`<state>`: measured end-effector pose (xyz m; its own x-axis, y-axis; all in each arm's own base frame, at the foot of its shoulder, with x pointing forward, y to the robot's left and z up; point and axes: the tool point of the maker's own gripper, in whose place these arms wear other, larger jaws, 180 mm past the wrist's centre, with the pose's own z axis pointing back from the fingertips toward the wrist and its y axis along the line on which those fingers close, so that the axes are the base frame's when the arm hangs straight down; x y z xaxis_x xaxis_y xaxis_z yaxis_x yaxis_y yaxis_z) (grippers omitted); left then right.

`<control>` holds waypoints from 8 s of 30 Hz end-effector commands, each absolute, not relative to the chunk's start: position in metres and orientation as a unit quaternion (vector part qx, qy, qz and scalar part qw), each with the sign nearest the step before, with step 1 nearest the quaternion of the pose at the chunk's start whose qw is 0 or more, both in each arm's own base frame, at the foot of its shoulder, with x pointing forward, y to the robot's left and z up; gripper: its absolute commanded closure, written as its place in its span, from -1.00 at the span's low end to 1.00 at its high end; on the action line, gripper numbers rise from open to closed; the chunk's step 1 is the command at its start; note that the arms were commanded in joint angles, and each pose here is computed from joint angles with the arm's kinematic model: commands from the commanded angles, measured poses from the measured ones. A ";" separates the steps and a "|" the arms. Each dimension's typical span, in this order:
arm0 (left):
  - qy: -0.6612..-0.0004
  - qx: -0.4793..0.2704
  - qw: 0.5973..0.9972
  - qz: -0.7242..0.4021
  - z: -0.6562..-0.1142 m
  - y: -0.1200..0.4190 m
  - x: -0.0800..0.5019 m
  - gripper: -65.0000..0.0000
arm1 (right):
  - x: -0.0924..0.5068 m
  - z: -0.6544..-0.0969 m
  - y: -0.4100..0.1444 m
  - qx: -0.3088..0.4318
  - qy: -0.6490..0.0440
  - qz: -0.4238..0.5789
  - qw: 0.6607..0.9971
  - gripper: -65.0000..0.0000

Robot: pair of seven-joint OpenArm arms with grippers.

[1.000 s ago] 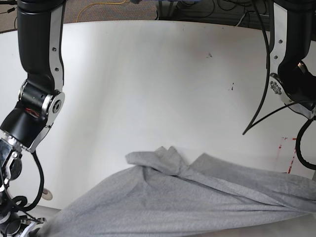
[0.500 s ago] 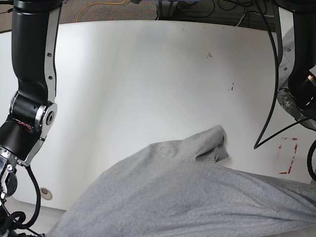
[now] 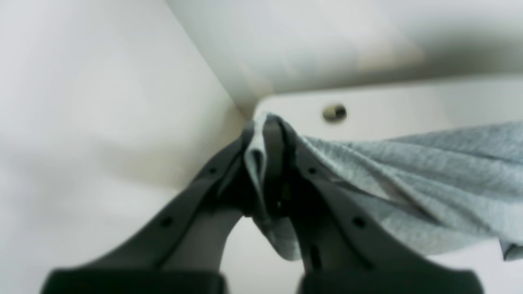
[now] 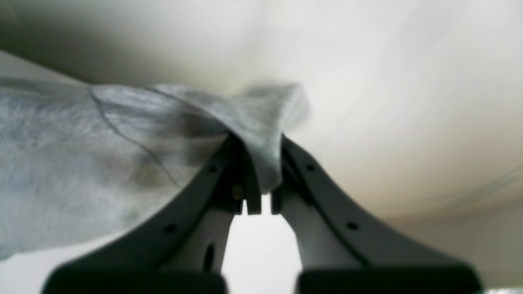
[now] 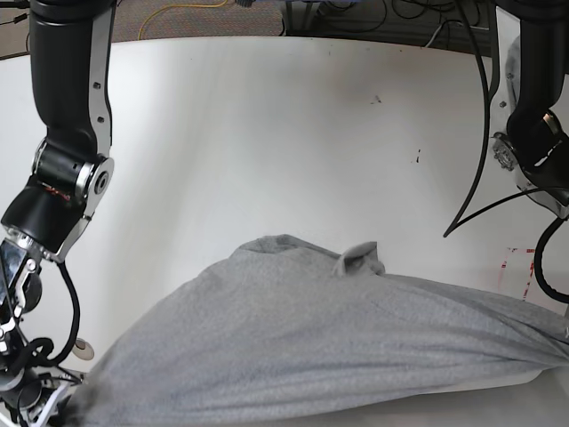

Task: Fold the T-shirt properly
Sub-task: 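Lift the shirt with both grippers and swing it toward the robot, then stretch the shirt taut between both grippers and lower it onto the table, then open the right gripper and release the shirt corner beside it, then move the right gripper along the shirt and grasp its hem edge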

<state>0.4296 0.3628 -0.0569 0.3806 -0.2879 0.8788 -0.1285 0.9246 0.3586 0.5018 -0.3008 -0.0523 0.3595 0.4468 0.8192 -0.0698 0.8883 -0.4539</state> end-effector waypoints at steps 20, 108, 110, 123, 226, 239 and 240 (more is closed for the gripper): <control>-0.433 0.204 0.875 -0.071 -0.181 0.379 0.368 1.00 | 0.392 -0.197 -0.306 -0.175 -0.457 0.106 0.866 1.00; -0.262 0.194 0.942 -0.083 -0.314 0.398 0.244 1.00 | 0.247 -0.339 -0.275 -0.121 -0.296 0.077 0.945 -1.00; -0.262 0.194 0.942 -0.083 -0.314 0.398 0.244 1.00 | 0.257 -0.334 -0.271 -0.116 -0.310 0.070 0.941 -1.00; -0.262 0.194 0.942 -0.083 -0.314 0.398 0.244 1.00 | 0.268 -0.327 -0.266 -0.112 -0.318 0.062 0.940 -1.00; -0.272 0.191 0.938 -0.096 -0.310 0.391 0.257 1.00 | 0.496 -0.361 -0.101 0.212 -0.383 0.134 0.889 -1.00; -0.271 0.191 0.939 -0.095 -0.311 0.391 0.257 1.00 | 0.494 -0.375 -0.084 0.237 -0.383 0.133 0.883 -1.00; -0.271 0.191 0.939 -0.095 -0.311 0.391 0.257 1.00 | 0.493 -0.376 -0.083 0.235 -0.383 0.138 0.883 -1.00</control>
<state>0.2512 0.3838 -0.3253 0.8498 -0.2674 0.4542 0.0873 0.9212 0.3791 0.4737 -0.0845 -0.4007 0.7248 0.0741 0.6850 -0.4002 0.8545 0.3310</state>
